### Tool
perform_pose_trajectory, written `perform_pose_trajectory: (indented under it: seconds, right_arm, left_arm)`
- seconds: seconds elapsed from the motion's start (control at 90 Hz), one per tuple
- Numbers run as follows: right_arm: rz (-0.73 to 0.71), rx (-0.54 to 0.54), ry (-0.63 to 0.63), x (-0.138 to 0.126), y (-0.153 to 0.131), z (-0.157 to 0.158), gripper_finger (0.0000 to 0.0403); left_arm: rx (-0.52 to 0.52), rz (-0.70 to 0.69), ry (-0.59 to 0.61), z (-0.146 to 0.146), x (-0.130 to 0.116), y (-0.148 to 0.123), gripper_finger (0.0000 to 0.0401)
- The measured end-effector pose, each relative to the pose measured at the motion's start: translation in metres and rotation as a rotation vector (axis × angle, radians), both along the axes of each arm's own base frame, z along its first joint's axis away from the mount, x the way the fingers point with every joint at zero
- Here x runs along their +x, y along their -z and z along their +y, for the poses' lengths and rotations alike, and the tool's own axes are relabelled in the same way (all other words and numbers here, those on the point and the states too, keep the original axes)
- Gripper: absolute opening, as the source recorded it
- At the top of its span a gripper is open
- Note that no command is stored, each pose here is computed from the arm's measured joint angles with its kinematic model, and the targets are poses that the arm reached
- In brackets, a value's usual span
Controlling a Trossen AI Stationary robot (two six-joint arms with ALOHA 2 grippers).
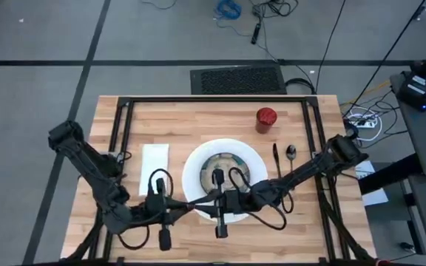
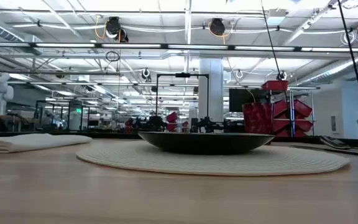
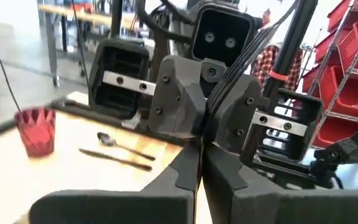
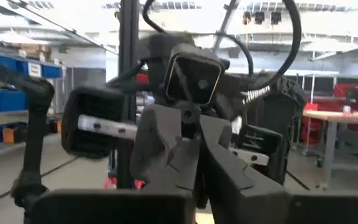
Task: Set table place
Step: Put the black fork on the white napkin
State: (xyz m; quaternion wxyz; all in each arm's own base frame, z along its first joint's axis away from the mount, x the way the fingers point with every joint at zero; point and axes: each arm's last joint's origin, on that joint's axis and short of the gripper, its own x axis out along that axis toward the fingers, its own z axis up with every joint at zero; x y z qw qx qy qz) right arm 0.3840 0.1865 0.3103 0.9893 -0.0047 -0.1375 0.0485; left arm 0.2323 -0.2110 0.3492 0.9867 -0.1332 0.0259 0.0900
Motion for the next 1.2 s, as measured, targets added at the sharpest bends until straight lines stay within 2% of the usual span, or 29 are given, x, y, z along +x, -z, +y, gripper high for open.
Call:
perform_pose_trajectory:
  seconds: [0.078,0.244,0.367,0.522,0.656,0.789,1.022,1.2]
  right_arm:
    - [0.011,-0.011,0.000,0.000,0.002,0.001,0.0054]
    - [0.084,0.001,0.010,-0.001,0.001,-0.003,0.0129]
    - [0.144,-0.018,0.088,-0.008,-0.004,-0.005,0.0179]
    - [0.220,-0.066,0.081,-0.024,-0.018,-0.005,0.0217]
    - [0.288,-0.062,0.051,-0.033,-0.016,0.004,0.0226]
    - [0.385,-0.052,0.032,-0.032,0.002,0.013,0.0219]
    - [0.503,-0.023,0.060,-0.018,0.044,0.023,0.0211]
    - [0.531,-0.021,0.061,-0.014,0.058,0.027,0.0210]
  left_arm:
    - [-0.060,0.020,0.016,0.003,-0.003,0.000,0.0000]
    - [-0.107,0.088,0.002,0.011,-0.014,0.003,0.0000]
    - [-0.130,0.171,-0.057,0.024,-0.024,0.009,0.0000]
    - [-0.197,0.295,-0.178,0.049,-0.043,0.019,0.0000]
    - [-0.268,0.390,-0.325,0.073,-0.064,0.027,0.0000]
    - [-0.367,0.480,-0.432,0.088,-0.077,0.033,0.0000]
    - [-0.470,0.639,-0.522,0.099,-0.079,0.039,0.0000]
    - [-0.523,0.759,-0.591,0.114,-0.078,0.050,0.0000]
